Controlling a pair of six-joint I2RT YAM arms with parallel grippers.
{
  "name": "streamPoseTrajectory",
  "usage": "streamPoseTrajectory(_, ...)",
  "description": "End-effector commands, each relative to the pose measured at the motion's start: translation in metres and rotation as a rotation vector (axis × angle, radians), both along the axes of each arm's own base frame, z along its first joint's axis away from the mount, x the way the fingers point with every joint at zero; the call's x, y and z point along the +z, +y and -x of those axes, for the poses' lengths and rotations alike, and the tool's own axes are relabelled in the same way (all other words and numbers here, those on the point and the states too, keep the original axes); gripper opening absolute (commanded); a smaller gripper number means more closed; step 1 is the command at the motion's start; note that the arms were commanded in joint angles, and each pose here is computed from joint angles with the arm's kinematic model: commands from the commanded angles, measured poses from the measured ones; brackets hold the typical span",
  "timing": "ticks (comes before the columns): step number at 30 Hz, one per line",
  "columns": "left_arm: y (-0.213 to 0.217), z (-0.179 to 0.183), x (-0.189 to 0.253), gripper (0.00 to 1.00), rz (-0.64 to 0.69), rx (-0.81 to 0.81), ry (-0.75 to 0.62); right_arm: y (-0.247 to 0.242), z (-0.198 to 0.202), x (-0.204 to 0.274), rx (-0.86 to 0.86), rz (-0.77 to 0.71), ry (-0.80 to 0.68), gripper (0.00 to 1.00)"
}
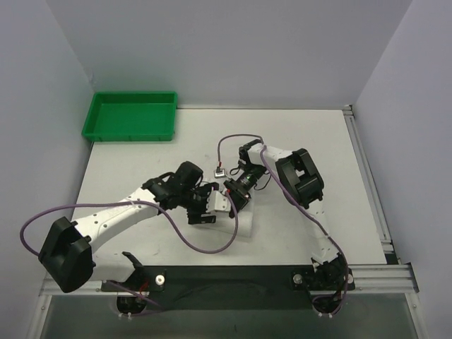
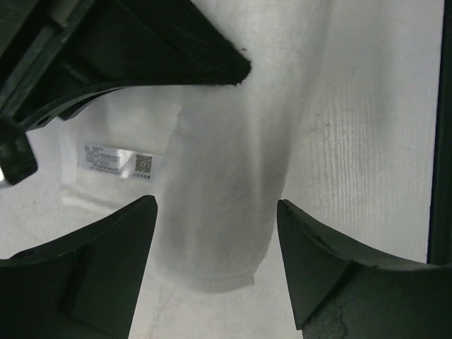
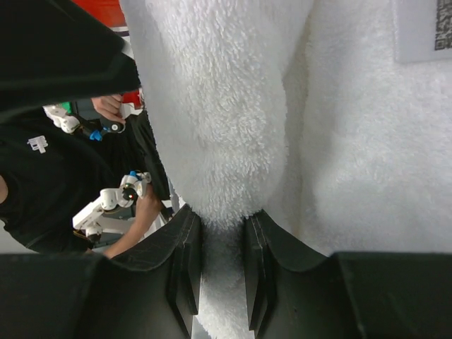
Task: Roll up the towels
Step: Roll the towel
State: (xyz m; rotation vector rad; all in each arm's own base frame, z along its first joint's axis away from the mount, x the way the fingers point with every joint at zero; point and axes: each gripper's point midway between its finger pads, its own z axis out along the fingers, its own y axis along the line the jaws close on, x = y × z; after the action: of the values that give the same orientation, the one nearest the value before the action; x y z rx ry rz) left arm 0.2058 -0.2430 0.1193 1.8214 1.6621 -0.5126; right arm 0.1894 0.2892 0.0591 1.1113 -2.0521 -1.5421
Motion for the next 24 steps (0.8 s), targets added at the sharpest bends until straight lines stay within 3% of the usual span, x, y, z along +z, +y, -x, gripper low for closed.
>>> streamPoseTrajectory(1,-0.017,0.005,-0.013,0.8,-0.021,-0.107,-0.07,-0.005,0.001,-0.001,0.02,0.023,0.012,0.0)
streamPoseTrajectory(5,-0.023,0.021,-0.043,0.78,-0.094,-0.174,-0.046,-0.005,-0.001,-0.002,0.017,0.025,0.009,0.0)
streamPoseTrajectory(8,-0.02,0.028,-0.068,0.61,-0.181,-0.173,0.03,-0.007,-0.004,0.0,0.022,0.026,-0.013,0.01)
streamPoseTrajectory(9,-0.017,0.034,-0.075,0.55,-0.224,-0.169,0.087,-0.01,-0.009,0.0,0.011,0.035,-0.023,0.05)
streamPoseTrajectory(10,-0.015,0.037,-0.078,0.41,-0.244,-0.163,0.121,-0.011,-0.015,0.002,0.002,0.035,-0.036,0.08)
streamPoseTrajectory(13,-0.003,0.053,-0.087,0.25,-0.322,-0.162,0.243,-0.019,-0.045,0.011,-0.061,0.053,-0.09,0.2)
streamPoseTrajectory(16,0.005,0.062,-0.088,0.22,-0.357,-0.142,0.337,-0.037,-0.083,0.017,-0.107,0.116,-0.201,0.3)
streamPoseTrajectory(21,0.013,0.071,-0.089,0.21,-0.418,-0.089,0.528,-0.064,-0.155,0.071,-0.244,0.12,-0.466,0.46)
streamPoseTrajectory(24,0.012,0.062,-0.086,0.22,-0.411,-0.036,0.622,-0.092,-0.172,0.102,-0.312,0.136,-0.59,0.47)
